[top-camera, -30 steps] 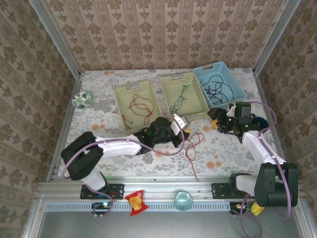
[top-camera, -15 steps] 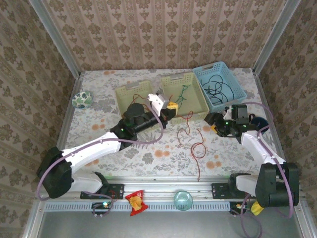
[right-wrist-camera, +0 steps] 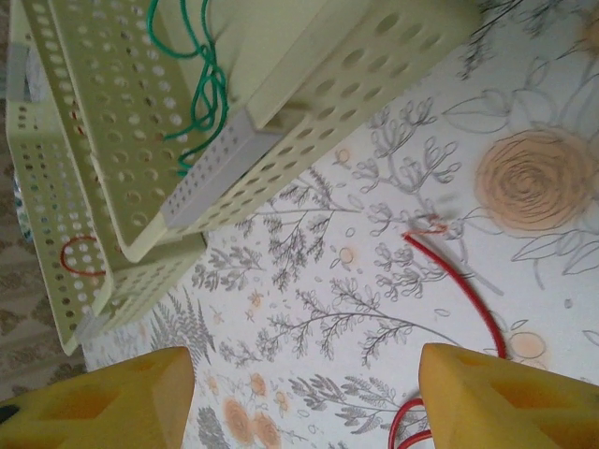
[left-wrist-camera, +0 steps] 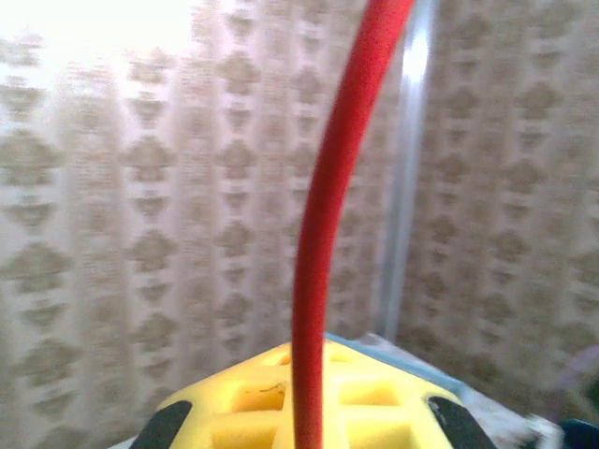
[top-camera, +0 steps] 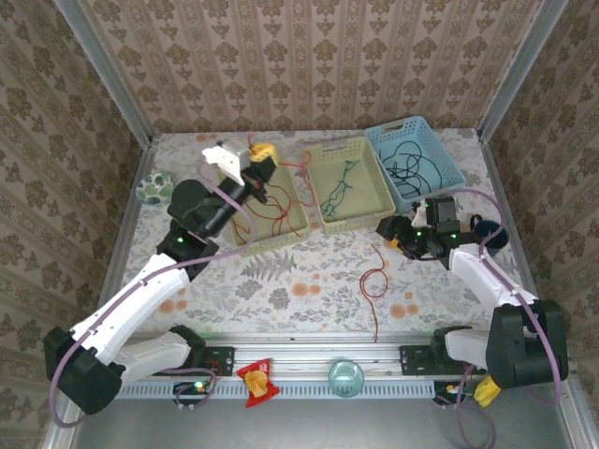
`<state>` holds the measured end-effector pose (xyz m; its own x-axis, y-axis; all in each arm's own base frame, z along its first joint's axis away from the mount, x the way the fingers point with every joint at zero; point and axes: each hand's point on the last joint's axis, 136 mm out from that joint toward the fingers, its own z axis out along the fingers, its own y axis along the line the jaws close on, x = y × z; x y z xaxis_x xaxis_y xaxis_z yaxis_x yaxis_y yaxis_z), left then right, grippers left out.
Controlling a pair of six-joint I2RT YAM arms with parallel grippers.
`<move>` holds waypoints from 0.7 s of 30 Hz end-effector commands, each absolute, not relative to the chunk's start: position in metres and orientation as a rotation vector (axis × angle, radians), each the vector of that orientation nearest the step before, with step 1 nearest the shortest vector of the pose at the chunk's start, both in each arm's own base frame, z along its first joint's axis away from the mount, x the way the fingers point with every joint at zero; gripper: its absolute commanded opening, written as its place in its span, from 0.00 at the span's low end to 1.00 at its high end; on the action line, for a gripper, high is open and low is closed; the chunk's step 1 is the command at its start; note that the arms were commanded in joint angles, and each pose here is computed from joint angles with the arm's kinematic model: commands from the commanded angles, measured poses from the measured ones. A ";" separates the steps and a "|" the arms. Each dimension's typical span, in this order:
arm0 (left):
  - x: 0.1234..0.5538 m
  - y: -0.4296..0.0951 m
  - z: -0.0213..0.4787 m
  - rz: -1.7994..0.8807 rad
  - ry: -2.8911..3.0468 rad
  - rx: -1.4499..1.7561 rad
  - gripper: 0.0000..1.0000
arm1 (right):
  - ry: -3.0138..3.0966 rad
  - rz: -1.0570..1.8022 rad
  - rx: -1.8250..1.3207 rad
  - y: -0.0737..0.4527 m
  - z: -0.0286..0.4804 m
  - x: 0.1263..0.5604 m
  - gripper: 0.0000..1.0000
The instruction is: Untangle the cables
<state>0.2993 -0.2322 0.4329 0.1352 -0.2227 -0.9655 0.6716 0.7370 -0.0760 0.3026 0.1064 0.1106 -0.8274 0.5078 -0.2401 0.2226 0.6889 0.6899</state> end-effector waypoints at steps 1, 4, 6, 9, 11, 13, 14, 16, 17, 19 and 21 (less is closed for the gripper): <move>0.340 -0.196 0.398 -0.569 1.416 0.273 0.00 | 2.549 0.903 0.495 0.119 0.104 0.300 0.65; 0.366 -0.171 0.371 -0.558 1.470 0.162 0.00 | 2.642 0.867 0.486 0.126 0.086 0.289 0.65; 0.380 -0.168 0.347 -0.542 1.529 0.153 0.00 | 2.679 0.818 0.480 0.122 0.080 0.287 0.65; 0.397 -0.174 0.296 -0.529 1.671 0.166 0.00 | 2.724 0.765 0.463 0.118 0.073 0.285 0.65; 0.401 -0.181 0.261 -0.549 1.753 0.165 0.00 | 2.762 0.721 0.470 0.115 0.067 0.281 0.65; 0.400 -0.181 0.235 -0.561 1.808 0.122 0.00 | 2.795 0.668 0.478 0.110 0.060 0.276 0.65; 0.399 -0.181 0.225 -0.566 1.829 0.097 0.00 | 2.806 0.632 0.483 0.107 0.058 0.274 0.65; 0.395 -0.179 0.211 -0.555 1.867 0.056 0.00 | 2.824 0.576 0.493 0.101 0.053 0.270 0.65; 0.392 -0.177 0.203 -0.535 1.894 0.033 0.00 | 2.834 0.551 0.501 0.098 0.051 0.268 0.65; 0.388 -0.174 0.194 -0.504 1.927 0.000 0.33 | 2.852 0.516 0.501 0.094 0.047 0.265 0.65; 0.379 -0.182 0.192 -0.504 1.928 0.013 0.61 | 2.890 0.490 0.495 0.092 0.045 0.258 0.65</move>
<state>0.3846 -0.1836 0.1829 -0.4302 -0.1700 -0.8866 0.2855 0.9061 -0.3123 0.2686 0.1015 0.0504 -0.9163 0.3768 -0.1355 0.2887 0.8562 0.4285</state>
